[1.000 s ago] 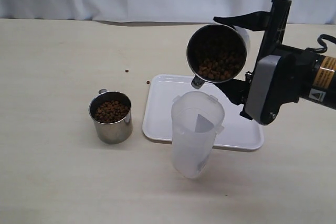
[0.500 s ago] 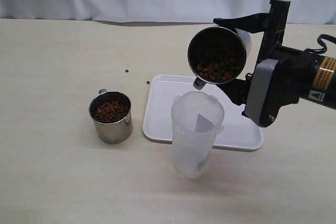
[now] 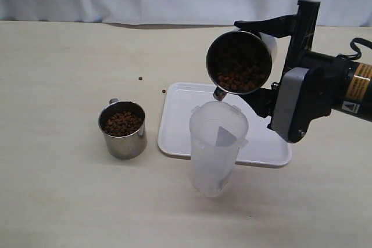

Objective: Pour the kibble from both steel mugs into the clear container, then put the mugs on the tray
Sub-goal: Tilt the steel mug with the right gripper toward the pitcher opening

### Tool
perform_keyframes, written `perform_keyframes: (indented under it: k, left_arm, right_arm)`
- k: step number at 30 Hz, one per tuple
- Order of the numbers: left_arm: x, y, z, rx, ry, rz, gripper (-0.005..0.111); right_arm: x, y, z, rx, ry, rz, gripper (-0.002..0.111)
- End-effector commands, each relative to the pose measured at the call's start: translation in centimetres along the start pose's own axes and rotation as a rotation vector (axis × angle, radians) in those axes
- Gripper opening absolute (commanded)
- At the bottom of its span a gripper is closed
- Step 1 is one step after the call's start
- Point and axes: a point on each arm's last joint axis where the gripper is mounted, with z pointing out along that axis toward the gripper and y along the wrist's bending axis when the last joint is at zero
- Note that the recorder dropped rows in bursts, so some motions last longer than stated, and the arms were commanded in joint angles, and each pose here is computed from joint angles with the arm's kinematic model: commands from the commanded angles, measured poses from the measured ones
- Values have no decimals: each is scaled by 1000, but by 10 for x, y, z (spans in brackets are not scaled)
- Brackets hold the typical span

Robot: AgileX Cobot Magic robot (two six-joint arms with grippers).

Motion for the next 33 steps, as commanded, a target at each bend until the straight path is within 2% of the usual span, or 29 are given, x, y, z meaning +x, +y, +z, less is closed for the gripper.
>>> perform_keyframes:
  k: [1,6,16,21,33]
  left_arm:
    - [0,-1,0,7,-12,-7,0]
    - [0,-1,0,7,-12,-7,0]
    - [0,-1,0,7,-12,-7,0]
    - [0,-1,0,7,-12,-7,0]
    - [0,-1,0,8,-7,-7,0]
  right_arm:
    - [-4,-4,-1,34,-29,-3,5]
    - [-4,-4,-1,34,-29,50,5]
    - [-4,-4,-1,36,-27,52,5]
    - [-4,-4,-1,34,-28,-89,5]
    - [-6,-5,-1,51,-46,-165,5]
